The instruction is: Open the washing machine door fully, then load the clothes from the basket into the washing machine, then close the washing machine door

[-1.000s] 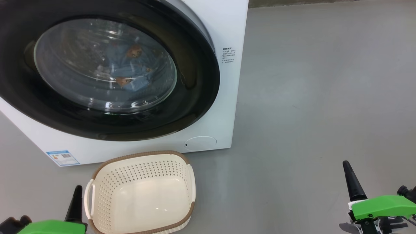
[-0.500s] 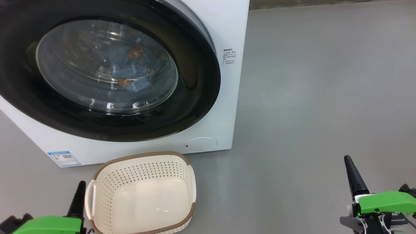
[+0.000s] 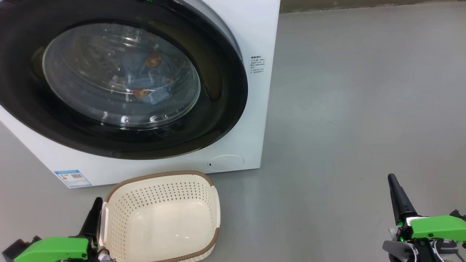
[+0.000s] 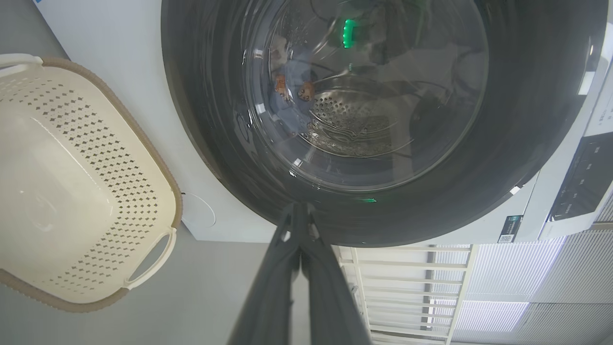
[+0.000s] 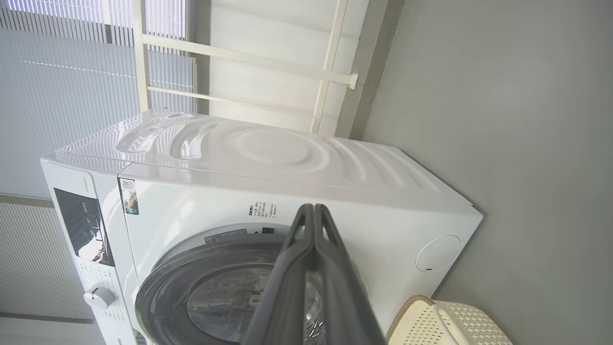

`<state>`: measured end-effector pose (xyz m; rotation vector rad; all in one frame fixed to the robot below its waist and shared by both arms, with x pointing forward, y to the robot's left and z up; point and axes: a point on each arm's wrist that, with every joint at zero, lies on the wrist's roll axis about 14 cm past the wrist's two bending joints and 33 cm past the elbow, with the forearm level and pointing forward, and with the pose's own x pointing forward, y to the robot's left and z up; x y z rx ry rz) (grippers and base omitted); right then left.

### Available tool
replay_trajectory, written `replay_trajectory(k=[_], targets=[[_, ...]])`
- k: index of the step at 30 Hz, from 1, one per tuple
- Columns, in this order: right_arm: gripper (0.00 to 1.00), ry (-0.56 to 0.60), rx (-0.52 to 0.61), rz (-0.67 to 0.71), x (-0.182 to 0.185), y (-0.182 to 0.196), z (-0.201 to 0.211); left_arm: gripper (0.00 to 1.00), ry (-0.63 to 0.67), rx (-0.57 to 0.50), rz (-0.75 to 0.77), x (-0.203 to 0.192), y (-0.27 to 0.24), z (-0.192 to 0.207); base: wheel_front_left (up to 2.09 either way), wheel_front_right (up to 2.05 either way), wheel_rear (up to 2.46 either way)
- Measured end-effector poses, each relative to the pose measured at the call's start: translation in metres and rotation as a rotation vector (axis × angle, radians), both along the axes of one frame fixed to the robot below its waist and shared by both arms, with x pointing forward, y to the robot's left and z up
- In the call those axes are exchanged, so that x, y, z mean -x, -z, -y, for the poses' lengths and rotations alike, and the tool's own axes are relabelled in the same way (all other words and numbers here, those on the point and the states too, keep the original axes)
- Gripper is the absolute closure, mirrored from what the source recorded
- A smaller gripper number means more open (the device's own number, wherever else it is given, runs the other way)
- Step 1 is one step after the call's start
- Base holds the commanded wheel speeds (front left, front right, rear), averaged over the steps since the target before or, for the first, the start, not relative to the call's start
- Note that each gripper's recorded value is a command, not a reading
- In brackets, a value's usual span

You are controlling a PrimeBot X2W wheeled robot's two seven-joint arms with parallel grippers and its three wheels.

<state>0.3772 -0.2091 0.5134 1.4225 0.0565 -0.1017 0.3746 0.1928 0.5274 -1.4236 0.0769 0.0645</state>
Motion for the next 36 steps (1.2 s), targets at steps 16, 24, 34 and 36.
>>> replay_trajectory(k=[16, 24, 34, 36], targets=[[1.0, 0.003, -0.141, 0.044, -0.005, -0.012, -0.001, 1.0, 0.014, 0.152, 0.021, -0.004, -0.009, 0.005, 0.0, 0.0, 0.0], [1.0, 0.003, -0.141, 0.044, -0.005, -0.012, -0.001, 1.0, 0.016, 0.152, 0.031, -0.007, -0.013, 0.006, 0.0, 0.0, 0.0], [1.0, 0.003, -0.142, 0.044, -0.005, -0.012, -0.001, 1.0, 0.016, 0.152, 0.031, -0.007, -0.013, 0.006, 0.0, 0.0, 0.0], [1.0, 0.003, -0.142, 0.044, -0.005, -0.012, -0.001, 1.0, 0.016, 0.152, 0.031, -0.007, -0.013, 0.006, 0.0, 0.0, 0.0]])
